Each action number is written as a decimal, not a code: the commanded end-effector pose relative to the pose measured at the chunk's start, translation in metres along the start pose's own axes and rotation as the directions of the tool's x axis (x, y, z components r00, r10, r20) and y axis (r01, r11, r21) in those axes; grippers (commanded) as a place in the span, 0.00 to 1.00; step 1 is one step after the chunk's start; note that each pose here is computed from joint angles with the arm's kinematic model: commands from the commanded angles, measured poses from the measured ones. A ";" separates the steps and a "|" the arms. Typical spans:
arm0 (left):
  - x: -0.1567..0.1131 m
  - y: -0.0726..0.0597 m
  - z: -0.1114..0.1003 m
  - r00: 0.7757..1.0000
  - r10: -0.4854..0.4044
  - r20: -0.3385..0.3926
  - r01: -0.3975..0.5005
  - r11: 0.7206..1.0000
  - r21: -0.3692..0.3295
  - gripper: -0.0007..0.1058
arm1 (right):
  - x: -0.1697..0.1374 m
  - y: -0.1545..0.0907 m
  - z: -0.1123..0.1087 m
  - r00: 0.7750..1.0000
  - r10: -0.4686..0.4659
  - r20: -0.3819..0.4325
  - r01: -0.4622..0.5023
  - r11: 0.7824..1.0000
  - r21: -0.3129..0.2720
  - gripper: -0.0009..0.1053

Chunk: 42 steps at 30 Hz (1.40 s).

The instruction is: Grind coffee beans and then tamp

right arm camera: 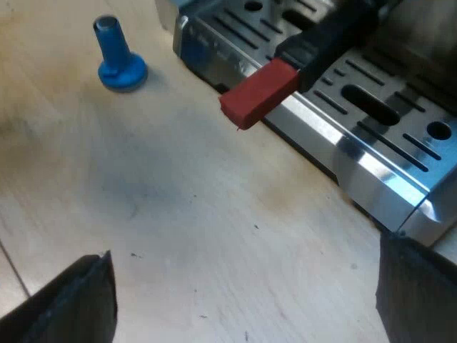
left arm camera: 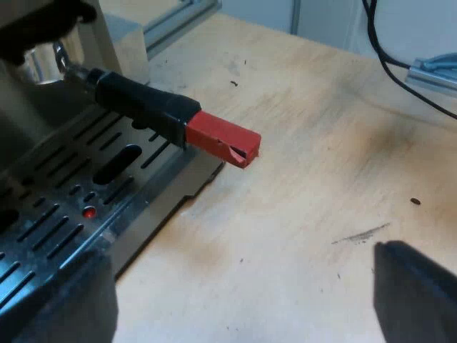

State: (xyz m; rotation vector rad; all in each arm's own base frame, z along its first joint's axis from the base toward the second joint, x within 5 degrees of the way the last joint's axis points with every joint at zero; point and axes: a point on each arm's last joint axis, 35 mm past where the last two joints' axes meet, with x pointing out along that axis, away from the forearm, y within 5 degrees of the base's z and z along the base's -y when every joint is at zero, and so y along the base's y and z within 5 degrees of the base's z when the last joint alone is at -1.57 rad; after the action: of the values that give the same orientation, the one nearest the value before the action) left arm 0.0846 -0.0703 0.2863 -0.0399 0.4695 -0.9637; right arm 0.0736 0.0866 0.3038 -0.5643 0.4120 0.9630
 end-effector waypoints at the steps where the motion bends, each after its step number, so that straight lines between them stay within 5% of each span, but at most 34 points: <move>1: 0.002 0.000 0.002 0.999 -0.030 0.030 0.029 0.999 0.034 0.73 | 0.008 0.004 0.004 0.998 -0.058 0.004 0.058 0.998 -0.022 0.72; 9: 0.004 -0.001 0.002 0.997 -0.059 0.046 0.055 0.995 0.078 0.73 | 0.034 0.027 0.004 0.978 -0.200 0.060 0.200 0.980 0.009 0.72; 13: 0.007 -0.002 -0.004 0.988 -0.150 0.035 0.147 0.986 0.080 0.73 | 0.039 0.033 0.001 0.973 -0.222 0.064 0.222 0.975 0.017 0.72; 15: 0.010 0.000 -0.008 0.988 -0.149 0.030 0.147 0.986 0.077 0.73 | 0.053 0.056 -0.005 0.957 -0.262 0.122 0.255 0.964 0.076 0.68; 19: 0.017 0.004 -0.020 0.988 -0.149 0.030 0.147 0.987 0.066 0.73 | 0.062 0.069 -0.006 0.941 -0.311 0.135 0.303 0.950 0.080 0.68; 27: 0.028 0.011 -0.036 0.986 -0.152 0.072 0.149 0.988 0.039 0.73 | 0.086 0.086 -0.007 0.941 -0.318 0.113 0.311 0.947 0.079 0.68; 31: 0.030 0.012 -0.040 0.986 -0.152 0.074 0.149 0.988 0.041 0.73 | 0.098 0.089 -0.007 0.913 -0.396 0.097 0.374 0.908 0.190 0.67; 36: 0.030 0.012 -0.040 0.985 -0.153 0.082 0.149 0.988 0.047 0.73 | 0.108 0.093 -0.010 0.906 -0.417 0.075 0.388 0.888 0.245 0.46; 42: 0.032 0.013 -0.046 0.986 -0.151 0.069 0.149 0.988 0.038 0.73 | 0.119 0.098 -0.012 0.907 -0.416 0.065 0.386 0.884 0.262 0.40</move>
State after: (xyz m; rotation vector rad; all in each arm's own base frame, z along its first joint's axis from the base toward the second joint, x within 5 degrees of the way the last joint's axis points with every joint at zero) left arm 0.0923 -0.0798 0.2322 -0.0688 0.3867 -1.1000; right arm 0.0493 0.1973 0.2021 -0.3594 0.2956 0.5429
